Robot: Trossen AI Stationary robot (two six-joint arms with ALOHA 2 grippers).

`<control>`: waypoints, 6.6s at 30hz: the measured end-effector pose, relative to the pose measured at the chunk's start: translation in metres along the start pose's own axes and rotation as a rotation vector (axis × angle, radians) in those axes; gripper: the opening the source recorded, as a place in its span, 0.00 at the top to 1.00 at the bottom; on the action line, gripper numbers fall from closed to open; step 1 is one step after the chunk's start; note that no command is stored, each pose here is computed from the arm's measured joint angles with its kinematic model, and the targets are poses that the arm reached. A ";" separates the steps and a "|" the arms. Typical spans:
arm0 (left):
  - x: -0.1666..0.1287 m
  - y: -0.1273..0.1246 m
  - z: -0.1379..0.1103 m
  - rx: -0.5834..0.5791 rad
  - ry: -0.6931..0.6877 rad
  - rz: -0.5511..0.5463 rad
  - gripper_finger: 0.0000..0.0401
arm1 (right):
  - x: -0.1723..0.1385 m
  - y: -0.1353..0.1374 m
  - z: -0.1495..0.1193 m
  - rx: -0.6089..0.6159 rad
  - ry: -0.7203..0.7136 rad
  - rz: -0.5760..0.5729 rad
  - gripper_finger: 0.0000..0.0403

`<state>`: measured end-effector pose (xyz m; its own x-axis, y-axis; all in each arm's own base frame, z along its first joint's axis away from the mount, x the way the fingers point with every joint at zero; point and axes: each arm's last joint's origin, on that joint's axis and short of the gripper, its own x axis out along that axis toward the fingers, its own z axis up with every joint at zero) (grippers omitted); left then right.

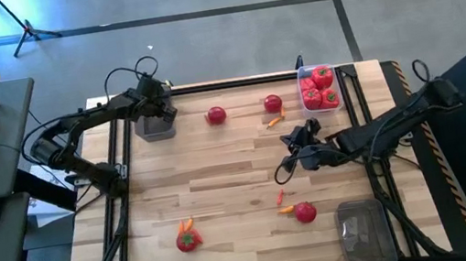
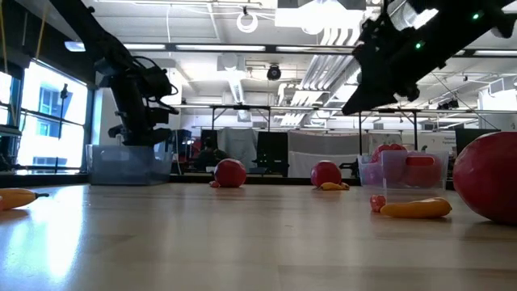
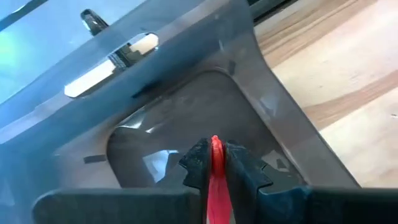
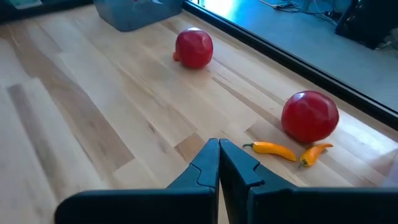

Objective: Sort produce into baskets
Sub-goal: Put the orange chili pepper into the top black bin, then put the yellow chili pepper into the top black bin

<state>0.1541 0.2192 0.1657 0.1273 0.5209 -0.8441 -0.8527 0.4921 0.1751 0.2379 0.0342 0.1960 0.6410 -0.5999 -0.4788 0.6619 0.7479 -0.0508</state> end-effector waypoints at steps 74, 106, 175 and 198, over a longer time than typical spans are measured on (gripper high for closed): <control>-0.086 -0.072 -0.059 0.398 -0.526 -0.464 0.60 | 0.190 -0.076 0.040 -0.802 0.793 0.404 0.95; -0.111 -0.110 -0.073 0.553 -0.796 -0.858 0.57 | 0.147 0.054 0.133 -0.364 -0.339 0.722 0.98; -0.058 0.017 -0.012 -0.017 -0.071 -0.126 0.99 | 0.068 -0.029 0.146 -0.443 0.137 -0.054 0.47; -0.001 0.030 0.019 0.046 0.206 -0.046 0.81 | 0.065 -0.033 0.133 -0.392 0.262 -0.075 0.47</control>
<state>0.1382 0.2465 0.1810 0.0555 0.3462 -0.9365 -0.8237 0.5460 0.1531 0.3091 -0.0677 0.2832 0.4443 -0.6018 -0.6636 0.4733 0.7866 -0.3965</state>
